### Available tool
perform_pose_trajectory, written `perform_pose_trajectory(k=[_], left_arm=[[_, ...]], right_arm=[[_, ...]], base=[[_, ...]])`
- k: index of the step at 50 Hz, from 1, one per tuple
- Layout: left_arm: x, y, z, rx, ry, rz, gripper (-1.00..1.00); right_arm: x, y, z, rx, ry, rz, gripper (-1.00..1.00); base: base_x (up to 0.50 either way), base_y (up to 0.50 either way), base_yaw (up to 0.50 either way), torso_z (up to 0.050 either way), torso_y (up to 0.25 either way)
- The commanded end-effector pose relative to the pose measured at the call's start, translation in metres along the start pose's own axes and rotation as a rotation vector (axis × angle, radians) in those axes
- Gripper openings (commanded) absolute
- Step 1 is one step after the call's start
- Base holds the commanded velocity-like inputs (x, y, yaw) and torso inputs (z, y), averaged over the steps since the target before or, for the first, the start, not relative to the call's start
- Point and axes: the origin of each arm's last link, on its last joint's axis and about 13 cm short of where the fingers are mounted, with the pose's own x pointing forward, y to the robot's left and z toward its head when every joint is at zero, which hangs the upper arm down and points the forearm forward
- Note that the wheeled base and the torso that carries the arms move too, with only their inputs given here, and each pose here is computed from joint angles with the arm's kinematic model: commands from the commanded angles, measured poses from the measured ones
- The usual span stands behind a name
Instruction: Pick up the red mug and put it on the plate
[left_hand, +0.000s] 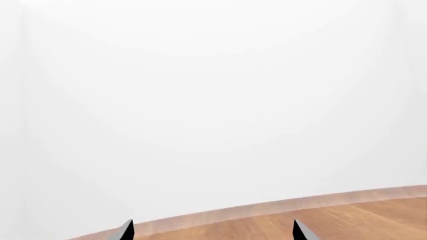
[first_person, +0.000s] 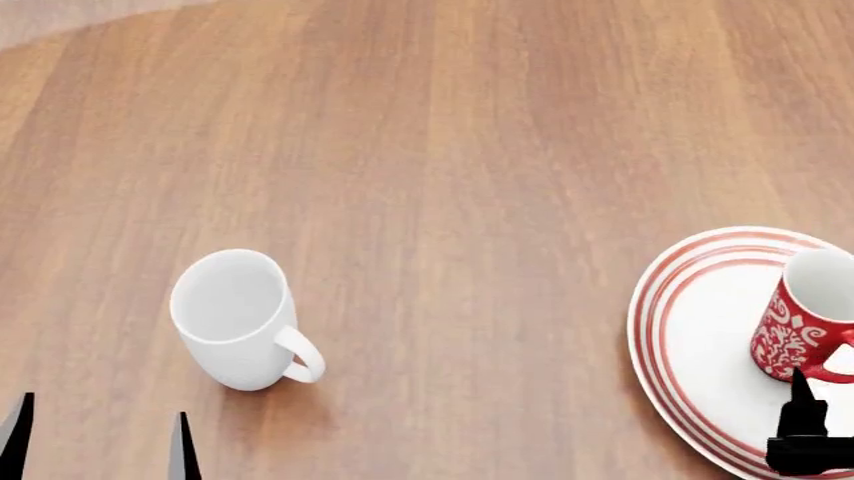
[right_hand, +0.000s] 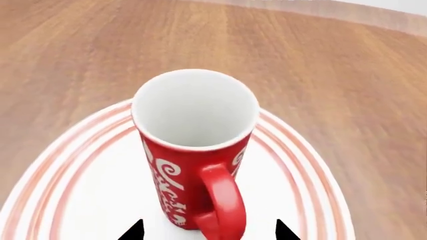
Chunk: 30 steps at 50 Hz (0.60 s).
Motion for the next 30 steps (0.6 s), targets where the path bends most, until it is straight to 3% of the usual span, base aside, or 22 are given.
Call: perform_pose_trajectory(k=[1,30], left_arm=[[0.000,0.000,0.000,0.002,-0.004,-0.002,1.00],[0.000,0.000,0.000,0.004,-0.011,0.003,1.00]], right_arm=[[-0.003,-0.003,-0.003,0.000,0.003,0.004,1.00],[-0.010,-0.019,0.013,-0.026,-0.111,0.039,1.00]], base=[[0.00,0.00,0.00,0.000,0.000],[0.00,0.00,0.00,0.000,0.000]])
